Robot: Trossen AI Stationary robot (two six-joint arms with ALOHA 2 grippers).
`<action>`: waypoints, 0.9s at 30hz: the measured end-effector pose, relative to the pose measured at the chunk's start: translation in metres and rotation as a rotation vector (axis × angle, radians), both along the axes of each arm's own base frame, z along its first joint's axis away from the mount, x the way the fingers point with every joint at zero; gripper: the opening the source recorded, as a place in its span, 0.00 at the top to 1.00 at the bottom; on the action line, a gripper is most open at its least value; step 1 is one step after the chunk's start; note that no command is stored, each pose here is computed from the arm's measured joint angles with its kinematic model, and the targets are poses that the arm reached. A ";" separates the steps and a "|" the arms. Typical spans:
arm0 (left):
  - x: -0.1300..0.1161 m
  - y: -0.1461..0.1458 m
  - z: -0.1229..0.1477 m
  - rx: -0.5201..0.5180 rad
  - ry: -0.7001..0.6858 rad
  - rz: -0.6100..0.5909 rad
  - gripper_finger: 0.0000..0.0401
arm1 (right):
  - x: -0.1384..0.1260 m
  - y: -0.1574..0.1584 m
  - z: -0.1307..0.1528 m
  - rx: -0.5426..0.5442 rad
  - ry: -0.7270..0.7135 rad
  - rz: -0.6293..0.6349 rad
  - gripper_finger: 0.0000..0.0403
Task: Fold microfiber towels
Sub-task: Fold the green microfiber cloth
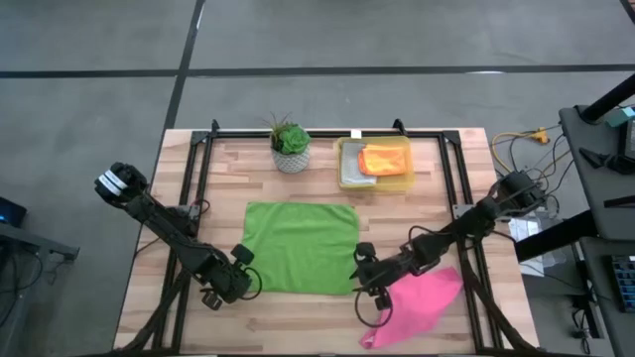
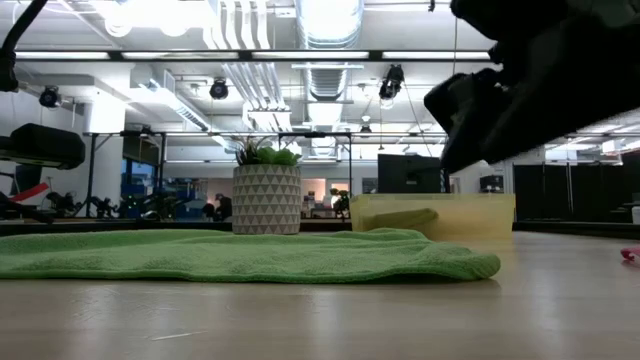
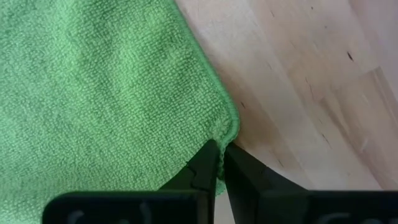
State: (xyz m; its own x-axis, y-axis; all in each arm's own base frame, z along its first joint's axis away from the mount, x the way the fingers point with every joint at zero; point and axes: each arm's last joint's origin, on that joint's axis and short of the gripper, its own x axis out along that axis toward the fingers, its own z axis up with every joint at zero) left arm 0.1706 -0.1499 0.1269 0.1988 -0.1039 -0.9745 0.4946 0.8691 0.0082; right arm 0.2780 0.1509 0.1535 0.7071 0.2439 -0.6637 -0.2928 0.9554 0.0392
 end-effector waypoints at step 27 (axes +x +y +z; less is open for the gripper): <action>-0.007 -0.005 0.043 -0.296 -0.128 0.011 1.00 | 0.020 0.020 -0.005 -0.164 0.278 0.142 0.98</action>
